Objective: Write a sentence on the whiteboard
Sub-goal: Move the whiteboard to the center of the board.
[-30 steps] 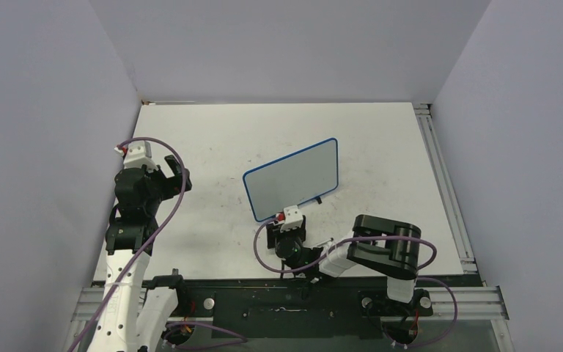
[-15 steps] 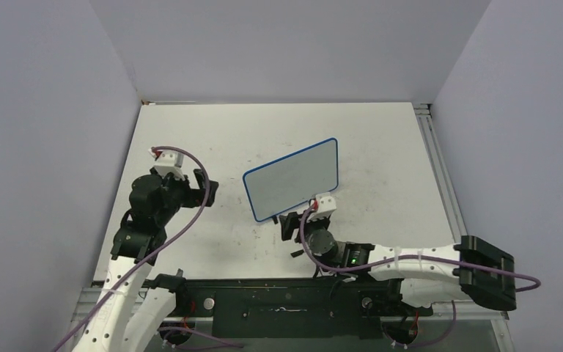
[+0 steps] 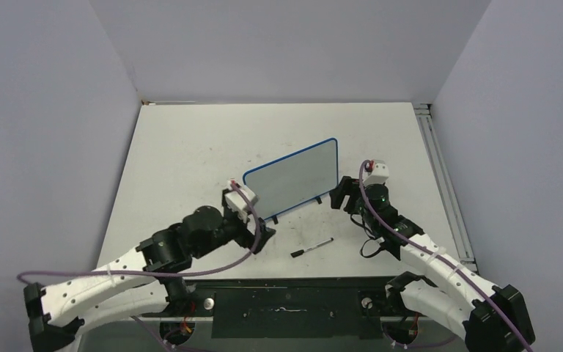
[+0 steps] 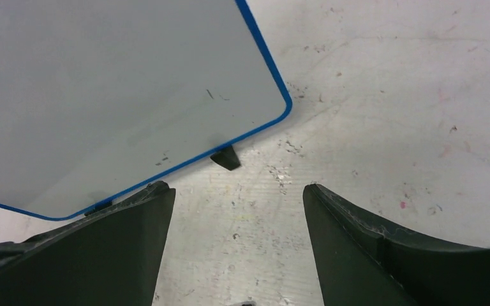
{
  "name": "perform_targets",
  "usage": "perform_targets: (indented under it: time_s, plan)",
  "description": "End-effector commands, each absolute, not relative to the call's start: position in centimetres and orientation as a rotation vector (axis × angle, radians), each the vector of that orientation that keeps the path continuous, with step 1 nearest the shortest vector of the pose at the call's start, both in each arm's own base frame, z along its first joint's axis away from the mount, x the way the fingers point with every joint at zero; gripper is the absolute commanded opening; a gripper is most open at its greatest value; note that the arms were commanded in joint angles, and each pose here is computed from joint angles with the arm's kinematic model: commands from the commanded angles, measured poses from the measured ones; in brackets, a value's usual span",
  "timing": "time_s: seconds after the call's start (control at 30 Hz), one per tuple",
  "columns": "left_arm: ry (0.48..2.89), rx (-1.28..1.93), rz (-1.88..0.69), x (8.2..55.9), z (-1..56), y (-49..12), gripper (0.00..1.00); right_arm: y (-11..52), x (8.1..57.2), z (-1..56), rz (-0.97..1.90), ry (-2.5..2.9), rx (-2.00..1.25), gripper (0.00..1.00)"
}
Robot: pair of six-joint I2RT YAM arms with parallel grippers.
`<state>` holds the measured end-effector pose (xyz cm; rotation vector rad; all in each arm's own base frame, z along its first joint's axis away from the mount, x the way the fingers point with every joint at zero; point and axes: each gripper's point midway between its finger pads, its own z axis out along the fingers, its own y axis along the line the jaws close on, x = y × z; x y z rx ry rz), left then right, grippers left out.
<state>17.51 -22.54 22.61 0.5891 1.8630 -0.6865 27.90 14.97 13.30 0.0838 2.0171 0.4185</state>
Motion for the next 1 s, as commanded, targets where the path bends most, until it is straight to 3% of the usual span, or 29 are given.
perform_targets:
  time_s: [0.0, 0.33, 0.7, 0.97]
  plan:
    - [1.818, 0.71, -0.614, 15.2, 20.2, -27.8, 0.84, 15.0, 27.4, 12.4, 0.564, 2.106, 0.02, 0.75]
    - [1.922, 0.936, -0.679, 13.6, 12.7, -36.3, 0.73, 13.0, 27.1, 13.3, 0.588, 2.106, 0.052, 0.73]
    - [2.04, 1.07, -0.602, 14.6, 7.0, -36.8, 0.59, 12.8, 26.5, 14.6, 0.617, 2.075, 0.047, 0.73]
    - [2.08, 1.095, -0.551, 15.1, 5.2, -36.4, 0.42, 12.7, 26.7, 14.8, 0.614, 2.078, 0.043, 0.73]
